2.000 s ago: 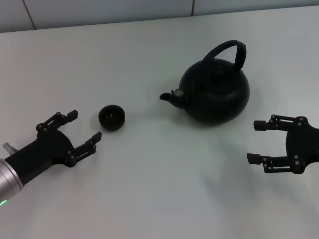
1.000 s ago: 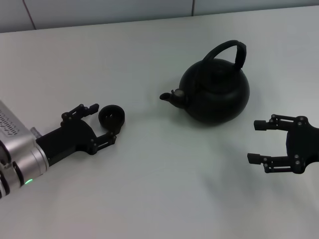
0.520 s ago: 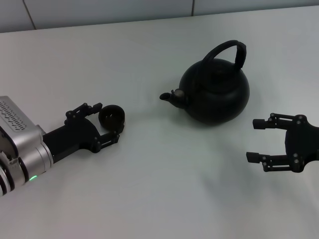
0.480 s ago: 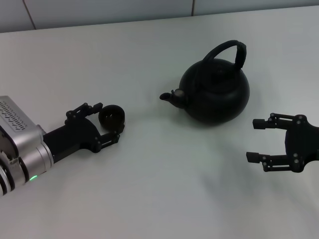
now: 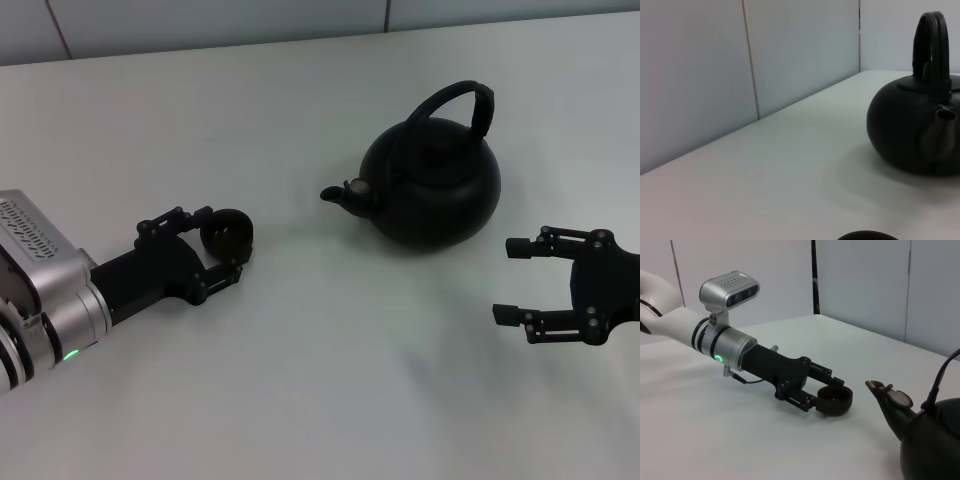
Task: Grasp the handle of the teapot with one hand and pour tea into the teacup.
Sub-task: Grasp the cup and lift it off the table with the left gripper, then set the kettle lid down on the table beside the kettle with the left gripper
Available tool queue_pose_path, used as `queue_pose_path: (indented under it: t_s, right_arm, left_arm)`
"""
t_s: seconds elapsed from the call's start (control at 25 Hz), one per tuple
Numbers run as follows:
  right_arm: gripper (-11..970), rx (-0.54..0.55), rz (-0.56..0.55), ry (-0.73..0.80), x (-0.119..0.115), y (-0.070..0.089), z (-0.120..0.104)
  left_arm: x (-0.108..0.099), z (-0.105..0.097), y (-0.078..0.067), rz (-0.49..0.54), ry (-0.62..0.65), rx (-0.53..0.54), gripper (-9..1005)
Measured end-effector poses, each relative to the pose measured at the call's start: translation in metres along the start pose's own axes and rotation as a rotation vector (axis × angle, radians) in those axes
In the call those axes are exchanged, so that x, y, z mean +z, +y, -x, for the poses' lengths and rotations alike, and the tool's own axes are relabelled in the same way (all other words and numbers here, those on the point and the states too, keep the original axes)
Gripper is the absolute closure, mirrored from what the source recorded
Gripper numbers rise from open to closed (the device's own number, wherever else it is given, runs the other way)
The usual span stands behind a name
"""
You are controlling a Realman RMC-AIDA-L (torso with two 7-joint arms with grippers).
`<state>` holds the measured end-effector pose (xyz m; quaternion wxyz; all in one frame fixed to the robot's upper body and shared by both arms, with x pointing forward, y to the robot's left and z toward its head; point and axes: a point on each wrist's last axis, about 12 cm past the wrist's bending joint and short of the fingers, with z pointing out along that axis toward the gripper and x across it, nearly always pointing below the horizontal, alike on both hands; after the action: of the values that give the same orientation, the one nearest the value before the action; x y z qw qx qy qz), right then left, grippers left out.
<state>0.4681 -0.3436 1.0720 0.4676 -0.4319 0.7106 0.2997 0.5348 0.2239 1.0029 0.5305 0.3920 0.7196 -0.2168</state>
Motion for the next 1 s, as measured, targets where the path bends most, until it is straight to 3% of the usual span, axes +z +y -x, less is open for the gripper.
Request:
queue_pose_path:
  t_s: [0.2, 0.56, 1.0]
  right_arm:
    - [147, -0.001, 0.000, 0.000, 0.000, 0.000, 0.000]
    - [147, -0.003, 0.001, -0.001, 0.001, 0.000, 0.001]
    - [147, -0.002, 0.001, -0.001, 0.001, -0.001, 0.001]
  left_arm:
    - [0.002, 0.006, -0.003, -0.032, -0.040, 0.006, 305]
    - [0.024, 0.024, -0.013, -0.117, -0.065, 0.024, 298]
    - [0.028, 0.027, -0.014, -0.123, -0.062, 0.026, 290]
